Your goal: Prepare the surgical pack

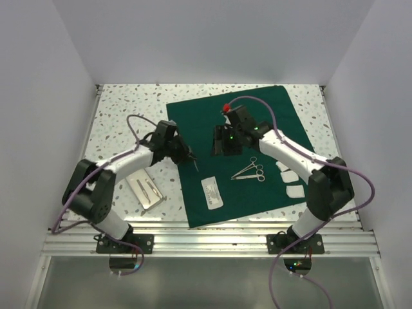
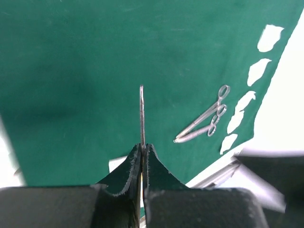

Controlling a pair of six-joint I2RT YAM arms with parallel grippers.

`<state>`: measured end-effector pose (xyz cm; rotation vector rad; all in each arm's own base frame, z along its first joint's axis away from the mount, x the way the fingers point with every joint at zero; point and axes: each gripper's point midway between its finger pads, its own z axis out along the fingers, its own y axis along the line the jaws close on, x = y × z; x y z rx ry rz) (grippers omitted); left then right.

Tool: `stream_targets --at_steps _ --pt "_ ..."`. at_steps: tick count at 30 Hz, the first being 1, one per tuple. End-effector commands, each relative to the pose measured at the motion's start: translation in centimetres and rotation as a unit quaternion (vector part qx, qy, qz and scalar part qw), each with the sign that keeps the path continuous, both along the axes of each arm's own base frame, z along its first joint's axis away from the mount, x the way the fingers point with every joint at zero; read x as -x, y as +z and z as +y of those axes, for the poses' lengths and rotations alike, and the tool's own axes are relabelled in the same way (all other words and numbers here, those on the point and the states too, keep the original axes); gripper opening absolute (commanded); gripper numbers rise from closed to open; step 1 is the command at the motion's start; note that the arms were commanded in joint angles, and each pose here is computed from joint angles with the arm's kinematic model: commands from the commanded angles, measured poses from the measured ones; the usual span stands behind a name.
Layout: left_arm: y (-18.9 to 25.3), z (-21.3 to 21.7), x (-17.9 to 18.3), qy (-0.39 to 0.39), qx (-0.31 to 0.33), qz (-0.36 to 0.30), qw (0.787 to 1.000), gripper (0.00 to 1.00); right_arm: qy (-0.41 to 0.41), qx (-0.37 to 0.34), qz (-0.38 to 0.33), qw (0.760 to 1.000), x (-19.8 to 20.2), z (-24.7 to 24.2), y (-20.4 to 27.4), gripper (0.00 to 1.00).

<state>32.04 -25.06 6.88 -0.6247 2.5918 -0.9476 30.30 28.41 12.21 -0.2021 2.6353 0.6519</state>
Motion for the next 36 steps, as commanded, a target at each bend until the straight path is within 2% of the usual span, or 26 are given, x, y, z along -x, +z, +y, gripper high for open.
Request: stream_targets --at_steps 1,3,4,7,13,20,24,29,36 --pt "2.7 4.9 1.3 0.011 -0.102 -0.046 0.994 0.0 -0.02 0.022 -0.045 0.999 -0.9 -3.8 2.7 0.62" --pt "2.7 7.2 2.9 0.019 -0.138 -0.037 0.99 0.0 -0.022 0.04 -0.05 0.998 -0.8 -4.8 2.8 0.63" --pt "1.7 9.8 4.2 0.04 -0.173 -0.001 0.984 0.0 -0.018 0.045 -0.052 0.997 -0.7 -5.0 2.7 0.63" --pt "0.9 14.0 7.2 0.074 -0.215 0.033 0.973 0.0 -0.015 0.043 -0.051 0.998 -0.3 -5.1 2.2 0.64" --pt "0.3 19.1 10.2 0.117 -0.287 0.077 0.948 0.0 -0.01 0.036 -0.041 0.998 0.1 -5.2 1.1 0.64" --pt "-3.0 20.1 11.5 0.096 -0.32 0.148 0.931 0.0 -0.02 0.037 -0.046 0.998 0.8 -6.1 1.4 0.64" --pt "-3.7 19.9 11.9 0.092 -0.315 0.15 0.933 0.01 -0.031 0.037 -0.045 0.998 0.8 -7.0 1.2 0.64" --pt "-3.8 19.3 11.5 0.085 -0.297 0.131 0.942 0.16 -0.034 0.035 -0.036 0.998 1.0 -7.2 0.5 0.64" --pt "-3.3 19.1 11.2 0.073 -0.292 0.121 0.946 0.22 -0.043 0.041 -0.036 0.998 1.2 -7.8 0.2 0.64"
